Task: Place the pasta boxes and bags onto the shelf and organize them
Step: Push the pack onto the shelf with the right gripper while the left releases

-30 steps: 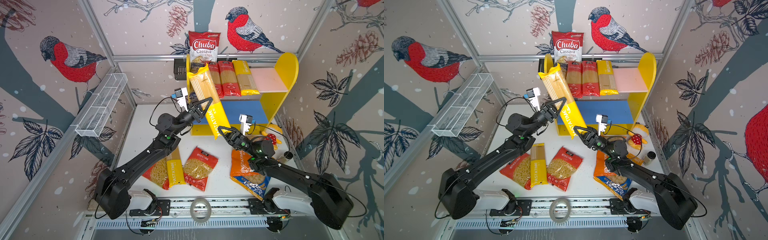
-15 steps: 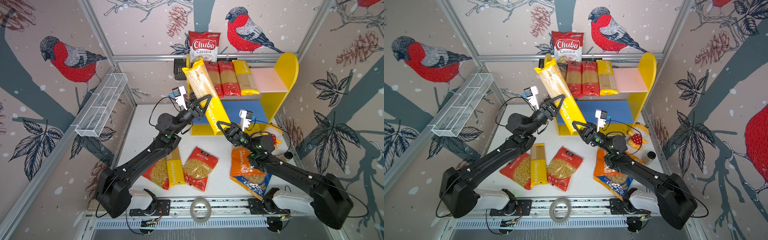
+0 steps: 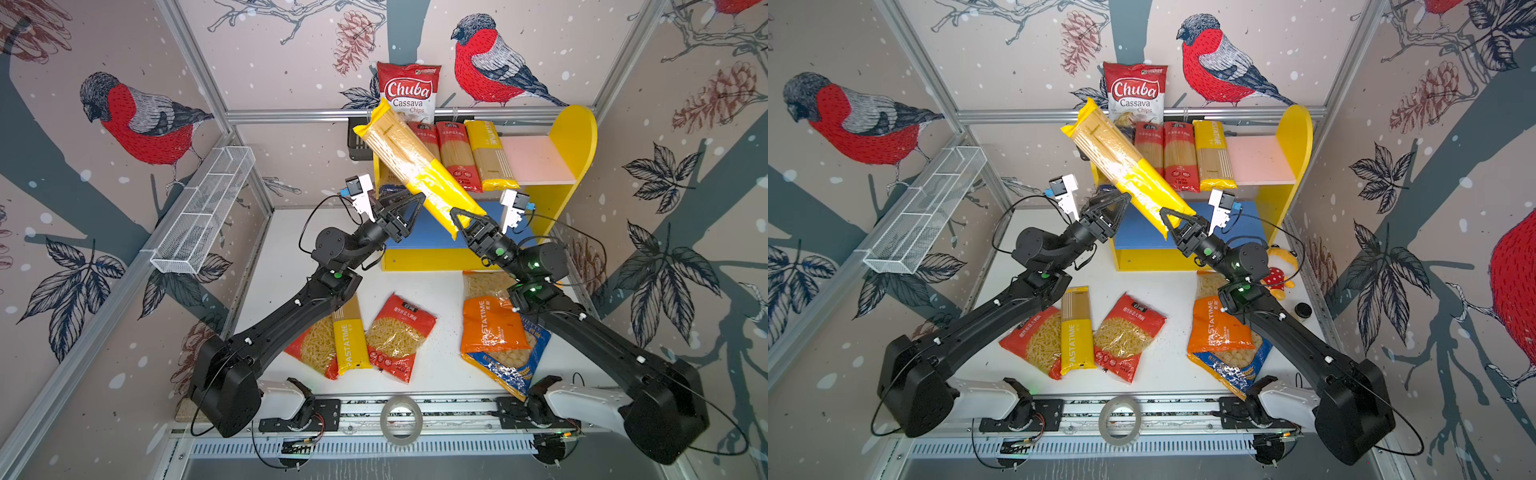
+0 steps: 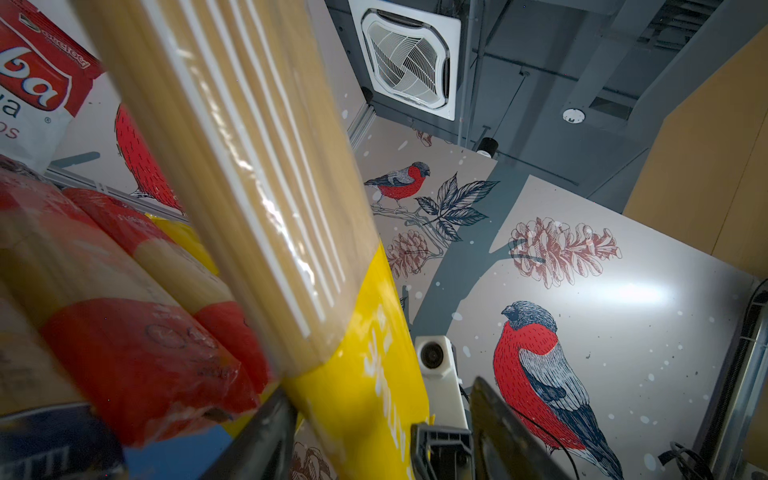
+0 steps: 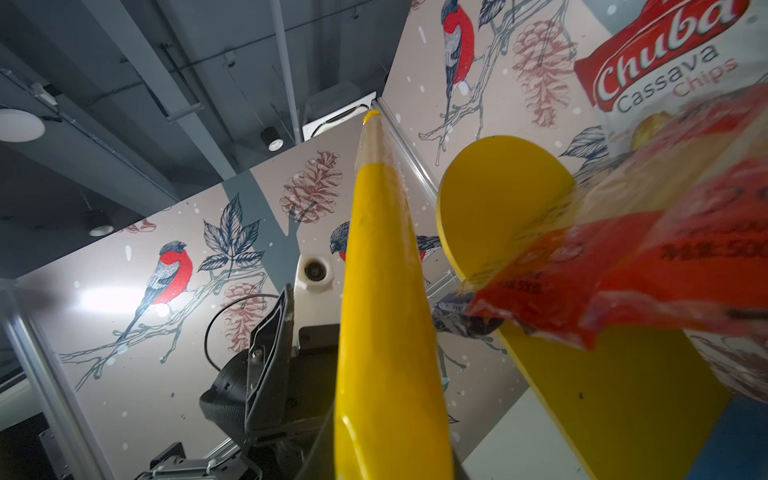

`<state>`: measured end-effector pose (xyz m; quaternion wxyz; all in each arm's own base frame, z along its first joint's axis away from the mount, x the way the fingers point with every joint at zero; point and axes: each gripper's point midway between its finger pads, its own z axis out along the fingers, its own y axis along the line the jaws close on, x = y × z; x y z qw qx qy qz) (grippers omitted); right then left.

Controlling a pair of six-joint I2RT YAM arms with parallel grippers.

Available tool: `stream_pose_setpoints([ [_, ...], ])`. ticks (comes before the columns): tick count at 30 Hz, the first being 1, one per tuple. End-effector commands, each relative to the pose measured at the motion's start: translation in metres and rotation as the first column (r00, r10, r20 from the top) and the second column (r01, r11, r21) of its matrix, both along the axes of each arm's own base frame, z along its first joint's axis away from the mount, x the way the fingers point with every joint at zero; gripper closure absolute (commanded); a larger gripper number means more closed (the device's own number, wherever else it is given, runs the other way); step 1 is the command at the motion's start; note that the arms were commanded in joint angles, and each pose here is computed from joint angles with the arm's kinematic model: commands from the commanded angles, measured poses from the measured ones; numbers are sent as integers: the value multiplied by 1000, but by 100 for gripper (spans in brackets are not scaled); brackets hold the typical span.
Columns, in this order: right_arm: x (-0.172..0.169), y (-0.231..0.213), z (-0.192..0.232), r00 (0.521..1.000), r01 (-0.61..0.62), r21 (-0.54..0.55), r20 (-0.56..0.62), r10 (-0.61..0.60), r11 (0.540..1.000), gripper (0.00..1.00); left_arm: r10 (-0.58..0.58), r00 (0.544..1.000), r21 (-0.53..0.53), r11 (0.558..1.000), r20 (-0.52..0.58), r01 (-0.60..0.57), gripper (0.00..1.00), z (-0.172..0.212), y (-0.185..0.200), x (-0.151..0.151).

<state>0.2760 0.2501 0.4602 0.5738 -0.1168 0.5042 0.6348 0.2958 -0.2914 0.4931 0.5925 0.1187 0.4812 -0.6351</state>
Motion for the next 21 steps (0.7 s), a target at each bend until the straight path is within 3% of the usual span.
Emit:
stream_pose_setpoints([
  [1, 7, -30, 32, 996, 90, 122, 16, -93, 988, 100, -13, 998, -13, 1000, 67, 14, 35, 10, 1, -11],
  [12, 12, -54, 45, 993, 116, 235, -32, -112, 965, 100, -29, 998, -11, 999, 53, 30, 33, 5, -4, -5],
  [17, 20, -81, 58, 981, 195, 293, -69, -183, 936, 100, -23, 999, 0, 1000, 44, 23, 33, 1, -3, -7],
  [21, 37, -115, 58, 952, 294, 326, -179, -247, 899, 100, 10, 1000, 35, 999, 23, -11, 33, -13, 1, -7],
])
